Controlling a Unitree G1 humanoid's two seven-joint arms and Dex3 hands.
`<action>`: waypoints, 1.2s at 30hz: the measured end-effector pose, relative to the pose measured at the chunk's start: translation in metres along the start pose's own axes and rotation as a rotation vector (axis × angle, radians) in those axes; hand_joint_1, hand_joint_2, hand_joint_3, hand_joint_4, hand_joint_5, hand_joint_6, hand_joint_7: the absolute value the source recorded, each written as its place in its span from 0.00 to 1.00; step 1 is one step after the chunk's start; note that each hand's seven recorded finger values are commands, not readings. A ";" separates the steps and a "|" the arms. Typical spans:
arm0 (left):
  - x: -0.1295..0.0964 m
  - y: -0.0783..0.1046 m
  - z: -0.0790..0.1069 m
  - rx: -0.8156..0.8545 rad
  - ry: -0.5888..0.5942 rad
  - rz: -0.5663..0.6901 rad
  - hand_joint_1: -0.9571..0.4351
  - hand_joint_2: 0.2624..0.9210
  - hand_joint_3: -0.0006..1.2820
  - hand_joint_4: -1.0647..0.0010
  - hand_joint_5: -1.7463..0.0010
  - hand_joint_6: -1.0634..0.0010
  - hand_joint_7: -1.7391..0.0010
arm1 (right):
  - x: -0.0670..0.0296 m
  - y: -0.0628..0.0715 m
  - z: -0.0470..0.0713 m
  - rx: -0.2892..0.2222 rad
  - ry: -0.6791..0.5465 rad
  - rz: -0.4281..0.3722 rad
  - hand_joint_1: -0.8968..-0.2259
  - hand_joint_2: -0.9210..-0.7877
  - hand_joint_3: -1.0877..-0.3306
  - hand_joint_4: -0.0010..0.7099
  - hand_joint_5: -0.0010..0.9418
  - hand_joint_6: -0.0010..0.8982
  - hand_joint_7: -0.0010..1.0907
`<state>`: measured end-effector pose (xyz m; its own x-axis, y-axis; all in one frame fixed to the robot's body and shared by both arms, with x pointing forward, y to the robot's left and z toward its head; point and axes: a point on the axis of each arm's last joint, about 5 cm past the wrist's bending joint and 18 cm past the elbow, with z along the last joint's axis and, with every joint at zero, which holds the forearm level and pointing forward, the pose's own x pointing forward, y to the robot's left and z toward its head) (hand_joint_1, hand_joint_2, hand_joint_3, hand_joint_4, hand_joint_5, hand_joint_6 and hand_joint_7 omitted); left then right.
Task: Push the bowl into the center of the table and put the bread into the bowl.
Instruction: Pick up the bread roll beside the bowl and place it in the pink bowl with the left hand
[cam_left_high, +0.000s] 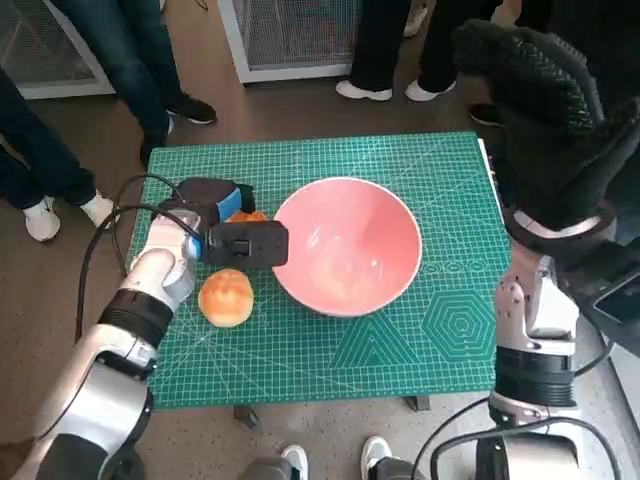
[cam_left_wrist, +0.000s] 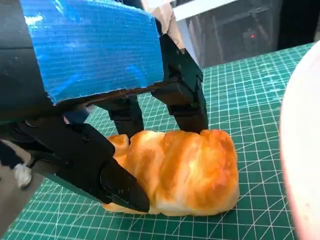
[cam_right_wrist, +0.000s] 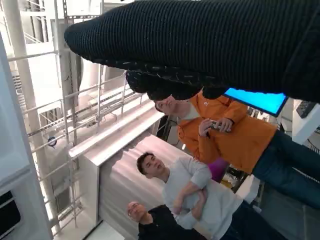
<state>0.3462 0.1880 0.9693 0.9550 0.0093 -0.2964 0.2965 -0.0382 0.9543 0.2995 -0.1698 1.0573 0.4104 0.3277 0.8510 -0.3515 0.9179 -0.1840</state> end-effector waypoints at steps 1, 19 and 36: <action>0.000 0.000 -0.001 -0.001 0.002 0.001 0.69 0.99 0.05 0.33 0.31 0.39 0.37 | 0.0000 0.000 0.000 0.000 0.000 0.000 0.34 0.00 0.47 0.44 0.01 0.27 0.34; -0.009 0.026 -0.009 -0.080 0.011 0.088 0.69 0.98 0.04 0.31 0.30 0.37 0.41 | -0.0006 0.000 -0.002 0.002 0.007 -0.002 0.33 0.00 0.47 0.44 0.00 0.27 0.33; -0.047 0.079 -0.012 -0.162 -0.043 0.292 0.69 0.98 0.04 0.31 0.33 0.37 0.38 | -0.0007 -0.001 -0.002 -0.005 0.007 0.005 0.33 0.00 0.47 0.44 0.00 0.26 0.33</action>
<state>0.3247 0.1961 1.0591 0.9997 -0.0210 -0.0078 0.0104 0.1267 0.9919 0.3017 -0.1706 1.0557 0.4144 0.3335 0.8468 -0.3493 0.9175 -0.1904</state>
